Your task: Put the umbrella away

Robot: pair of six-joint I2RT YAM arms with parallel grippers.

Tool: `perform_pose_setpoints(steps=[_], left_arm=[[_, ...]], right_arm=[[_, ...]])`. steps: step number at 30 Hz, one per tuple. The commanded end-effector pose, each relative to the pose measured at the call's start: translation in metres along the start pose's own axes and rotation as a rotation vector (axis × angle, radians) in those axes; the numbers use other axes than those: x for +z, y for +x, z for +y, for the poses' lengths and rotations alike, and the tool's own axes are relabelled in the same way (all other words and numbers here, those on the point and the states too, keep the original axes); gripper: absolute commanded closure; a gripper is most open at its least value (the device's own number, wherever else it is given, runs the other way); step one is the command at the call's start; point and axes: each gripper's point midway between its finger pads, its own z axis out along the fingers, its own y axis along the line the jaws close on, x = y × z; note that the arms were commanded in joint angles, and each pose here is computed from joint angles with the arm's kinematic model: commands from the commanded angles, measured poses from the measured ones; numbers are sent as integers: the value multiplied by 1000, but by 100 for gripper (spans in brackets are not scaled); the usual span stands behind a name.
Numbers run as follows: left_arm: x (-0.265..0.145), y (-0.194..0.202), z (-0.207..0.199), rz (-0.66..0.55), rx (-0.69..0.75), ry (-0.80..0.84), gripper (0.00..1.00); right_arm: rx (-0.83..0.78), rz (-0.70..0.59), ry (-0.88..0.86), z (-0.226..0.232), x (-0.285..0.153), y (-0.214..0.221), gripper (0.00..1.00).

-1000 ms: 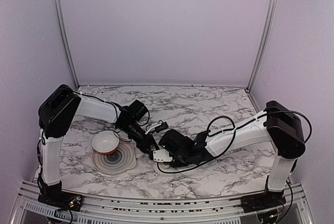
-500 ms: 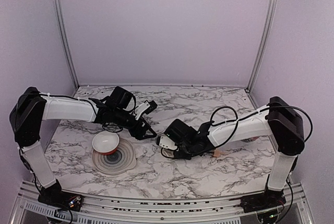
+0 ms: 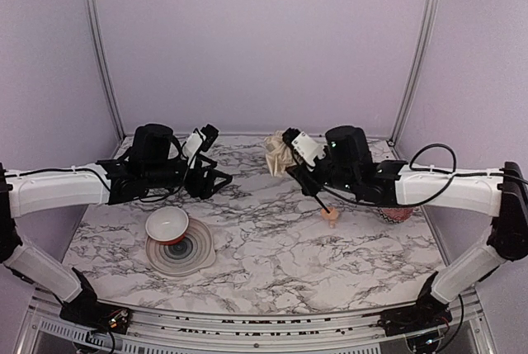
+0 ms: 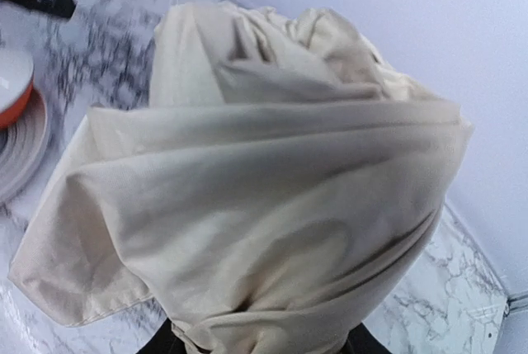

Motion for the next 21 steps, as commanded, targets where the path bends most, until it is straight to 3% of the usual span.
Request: perform_pose_setpoints(steps=[1,3,6,8,12,16,21], left_arm=[[-20,-23,8,-100,30,-73,28],[-23,-22,11,-107,28,-89,28],[-26,-22,10,-124,18,-92,28],[-25,-20,10,-128,8,-90,28],[-20,-17,9,-122,-5,-74,28],[-16,-15,9,-117,-10,-68,28],[-10,-13,10,-107,-4,-65,28]], right_arm=[[189,-572,113,-74,-82,-116,85],[186,-785,167,-90,-127,-148,96],[171,-1041,152,-91,-178,-178,100],[182,-1165,103,-85,-201,-187,100],[232,-1290,-11,-65,-212,-177,100],[277,-1299,-77,-36,-184,-135,100],[293,-1029,-72,9,-82,-41,100]])
